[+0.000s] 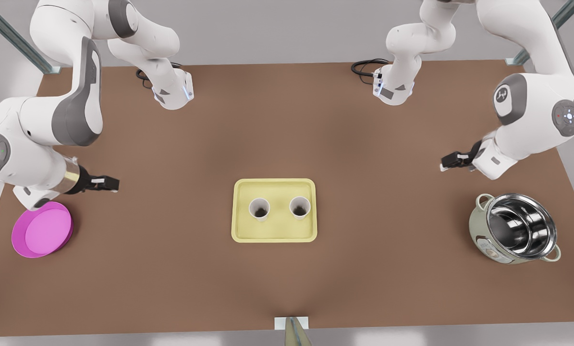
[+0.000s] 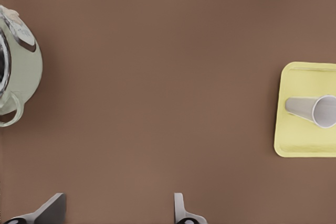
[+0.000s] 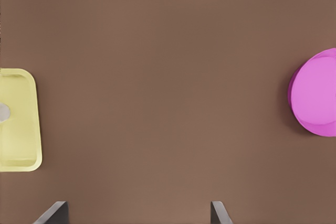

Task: Use the left arm to pick up the white IKEA cup from the tray and place it on the middle-left position; use the right arm to pick up the white IKEA cup from the tray and place it on the middle-right position

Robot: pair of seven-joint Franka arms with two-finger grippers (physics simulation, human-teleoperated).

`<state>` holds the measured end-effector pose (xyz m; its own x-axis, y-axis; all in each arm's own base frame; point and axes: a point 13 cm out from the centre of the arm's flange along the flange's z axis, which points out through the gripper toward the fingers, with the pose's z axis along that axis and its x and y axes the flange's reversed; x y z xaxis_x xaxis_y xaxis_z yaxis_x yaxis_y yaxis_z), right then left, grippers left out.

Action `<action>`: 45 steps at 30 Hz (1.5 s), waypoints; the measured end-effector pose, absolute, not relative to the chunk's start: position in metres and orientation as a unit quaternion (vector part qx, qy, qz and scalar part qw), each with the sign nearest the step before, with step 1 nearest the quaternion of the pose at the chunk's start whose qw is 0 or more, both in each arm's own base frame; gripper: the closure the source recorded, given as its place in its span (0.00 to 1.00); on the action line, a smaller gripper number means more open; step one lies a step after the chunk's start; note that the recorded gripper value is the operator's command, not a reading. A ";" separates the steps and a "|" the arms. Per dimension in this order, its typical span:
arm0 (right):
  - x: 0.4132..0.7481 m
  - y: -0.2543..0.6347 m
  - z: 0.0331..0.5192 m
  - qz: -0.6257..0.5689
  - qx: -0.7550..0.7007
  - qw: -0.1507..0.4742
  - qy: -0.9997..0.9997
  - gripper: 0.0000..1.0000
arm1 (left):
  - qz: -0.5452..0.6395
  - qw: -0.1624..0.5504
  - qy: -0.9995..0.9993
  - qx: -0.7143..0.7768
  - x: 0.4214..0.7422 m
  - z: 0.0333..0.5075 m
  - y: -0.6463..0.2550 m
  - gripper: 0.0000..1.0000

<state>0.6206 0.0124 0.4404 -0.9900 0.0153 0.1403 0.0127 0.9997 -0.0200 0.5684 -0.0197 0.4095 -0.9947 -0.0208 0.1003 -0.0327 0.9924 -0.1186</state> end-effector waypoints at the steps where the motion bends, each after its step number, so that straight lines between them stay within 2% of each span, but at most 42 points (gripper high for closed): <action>1: 0.623 0.012 0.442 0.010 -0.007 0.065 -0.998 0.00 | 0.060 0.041 -0.997 0.016 0.573 0.411 -0.016 0.00; 8: 0.632 0.030 0.432 0.008 0.012 0.056 -0.998 0.00 | 0.055 0.016 -0.998 0.003 0.591 0.411 -0.031 0.00; 11: 0.636 0.133 0.374 -0.002 0.072 0.082 -0.994 0.00 | 0.055 0.016 -0.998 0.026 0.591 0.416 -0.004 0.00; 15: 0.614 0.288 0.276 -0.019 0.119 0.104 -0.987 0.00 | 0.056 0.028 -0.998 0.019 0.586 0.414 -0.014 0.00; 18: 0.607 0.346 0.228 -0.024 0.102 0.095 -0.990 0.00 | 0.057 0.033 -0.998 0.012 0.584 0.412 -0.022 0.00; 21: 0.606 0.383 0.203 -0.029 0.075 0.074 -0.994 0.00 | 0.058 0.037 -0.997 0.019 0.584 0.409 -0.015 0.00; 32: 0.610 0.388 0.158 0.003 -0.015 0.036 -0.999 0.00 | 0.043 0.046 -0.998 0.013 0.584 0.399 -0.013 0.00; 39: 0.578 0.390 0.125 0.016 -0.049 0.062 -0.997 0.00 | 0.038 0.048 -0.998 0.011 0.581 0.398 -0.012 0.00; 40: 0.575 0.389 0.121 0.017 -0.054 0.065 -0.996 0.11 | 0.039 0.048 -0.998 0.010 0.582 0.399 -0.014 0.00; 41: 0.574 0.389 0.119 0.018 -0.060 0.067 -0.996 0.34 | 0.040 0.047 -0.998 0.010 0.582 0.400 -0.014 0.00; 43: 0.572 0.391 0.116 0.012 -0.074 0.072 -0.995 0.54 | 0.039 0.046 -0.998 0.011 0.580 0.403 -0.012 0.00; 45: 0.571 0.393 0.115 0.007 -0.086 0.076 -0.993 0.68 | 0.037 0.046 -0.998 0.007 0.580 0.403 -0.016 0.00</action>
